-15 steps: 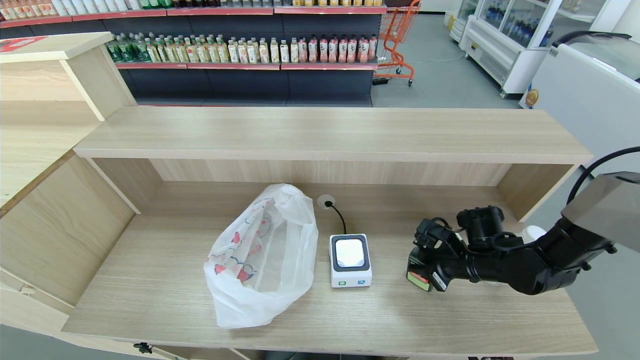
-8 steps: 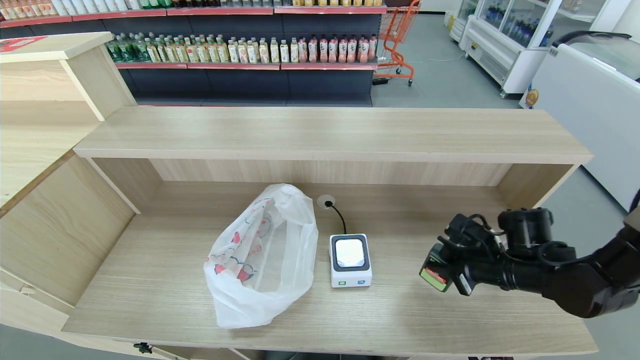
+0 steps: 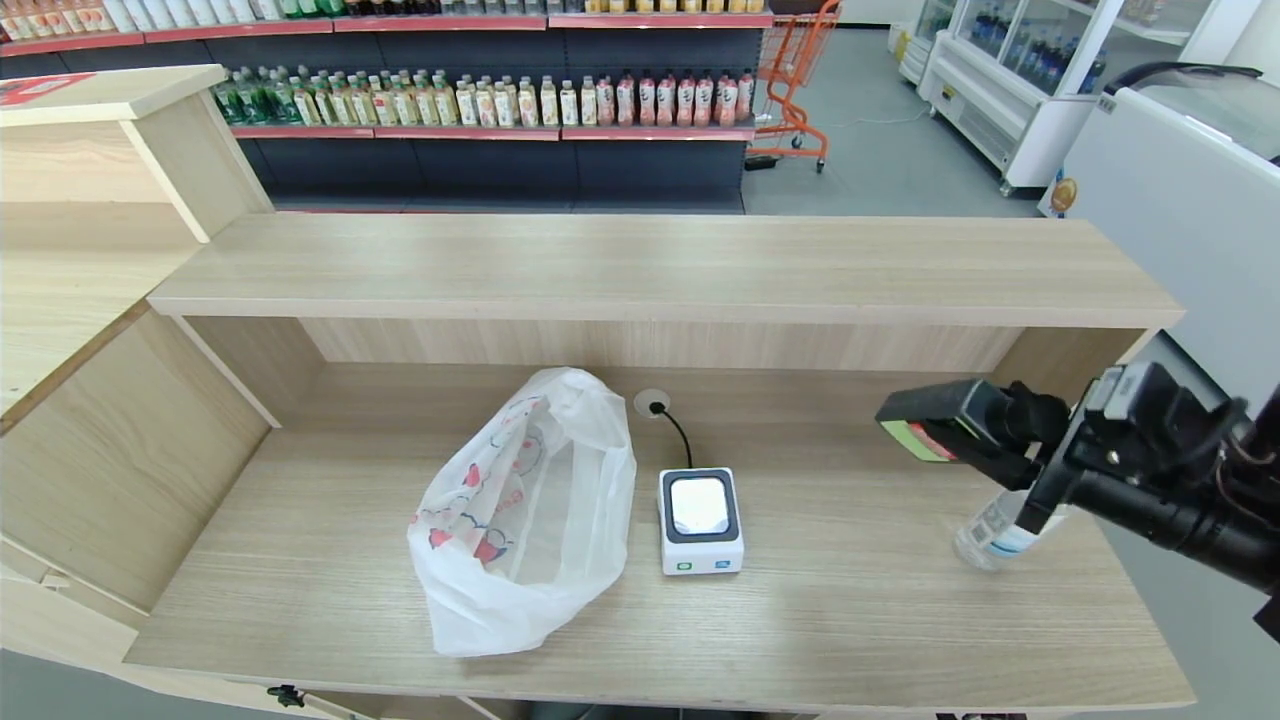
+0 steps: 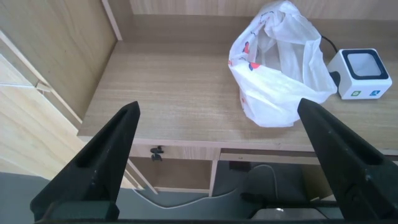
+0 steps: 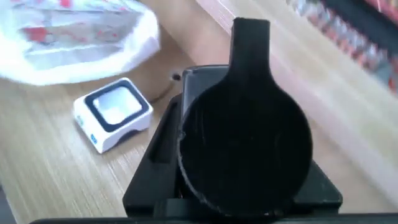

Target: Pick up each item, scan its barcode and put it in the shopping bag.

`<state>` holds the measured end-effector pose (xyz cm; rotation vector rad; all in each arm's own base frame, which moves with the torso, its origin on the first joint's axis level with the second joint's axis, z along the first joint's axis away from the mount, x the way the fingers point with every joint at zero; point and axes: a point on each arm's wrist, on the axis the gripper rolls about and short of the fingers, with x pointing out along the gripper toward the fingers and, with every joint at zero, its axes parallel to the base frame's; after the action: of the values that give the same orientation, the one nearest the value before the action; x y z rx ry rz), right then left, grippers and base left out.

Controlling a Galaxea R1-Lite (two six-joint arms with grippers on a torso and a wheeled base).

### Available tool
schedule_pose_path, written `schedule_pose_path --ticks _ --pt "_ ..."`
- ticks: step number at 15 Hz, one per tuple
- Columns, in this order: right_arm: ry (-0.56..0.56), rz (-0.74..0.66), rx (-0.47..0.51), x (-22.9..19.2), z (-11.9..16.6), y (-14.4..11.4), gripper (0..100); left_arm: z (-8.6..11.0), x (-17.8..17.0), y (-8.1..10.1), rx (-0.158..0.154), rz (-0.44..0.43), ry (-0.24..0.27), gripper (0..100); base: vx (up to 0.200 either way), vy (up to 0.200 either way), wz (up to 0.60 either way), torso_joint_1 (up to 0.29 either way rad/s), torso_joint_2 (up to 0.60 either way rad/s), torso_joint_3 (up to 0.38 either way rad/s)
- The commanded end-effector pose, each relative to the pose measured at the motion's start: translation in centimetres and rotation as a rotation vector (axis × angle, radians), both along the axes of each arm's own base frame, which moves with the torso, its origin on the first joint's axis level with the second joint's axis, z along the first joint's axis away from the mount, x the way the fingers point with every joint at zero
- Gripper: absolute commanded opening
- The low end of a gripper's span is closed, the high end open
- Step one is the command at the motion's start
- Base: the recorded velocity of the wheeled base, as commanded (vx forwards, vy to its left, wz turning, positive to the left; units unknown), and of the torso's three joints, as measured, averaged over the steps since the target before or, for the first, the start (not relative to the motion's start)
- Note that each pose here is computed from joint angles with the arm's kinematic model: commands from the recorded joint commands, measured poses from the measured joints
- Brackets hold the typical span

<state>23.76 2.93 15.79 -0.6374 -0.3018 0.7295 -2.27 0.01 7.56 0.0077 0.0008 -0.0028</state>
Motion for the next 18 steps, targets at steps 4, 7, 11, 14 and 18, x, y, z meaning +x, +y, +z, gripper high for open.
schedule_pose_path --ticks 4,7,11,14,18 --pt "-0.361 0.485 -0.373 -2.6 -2.4 1.4 0 0.0 0.0 0.0 0.000 0.000 -0.001 100 0.000 0.000 0.00 0.000 0.00 0.000" --pt "-0.444 0.590 -0.599 -3.5 -5.0 1.8 0 0.0 0.0 0.0 0.000 0.000 -0.001 100 0.000 0.000 0.00 0.000 0.00 0.000" --pt "-0.707 0.655 -0.763 -3.7 -4.8 3.5 0 0.0 0.0 0.0 0.000 0.001 -0.001 100 0.000 0.000 0.00 0.000 0.00 0.000" --pt "-0.955 0.749 -0.795 -3.0 -4.2 6.4 0 0.0 0.0 0.0 0.000 0.000 -0.001 100 0.000 0.000 0.00 0.000 0.00 0.000" --pt "-1.237 0.831 -0.831 -3.0 -4.7 8.8 0 0.0 0.0 0.0 0.000 0.000 -0.001 100 0.000 0.000 0.00 0.000 0.00 0.000"
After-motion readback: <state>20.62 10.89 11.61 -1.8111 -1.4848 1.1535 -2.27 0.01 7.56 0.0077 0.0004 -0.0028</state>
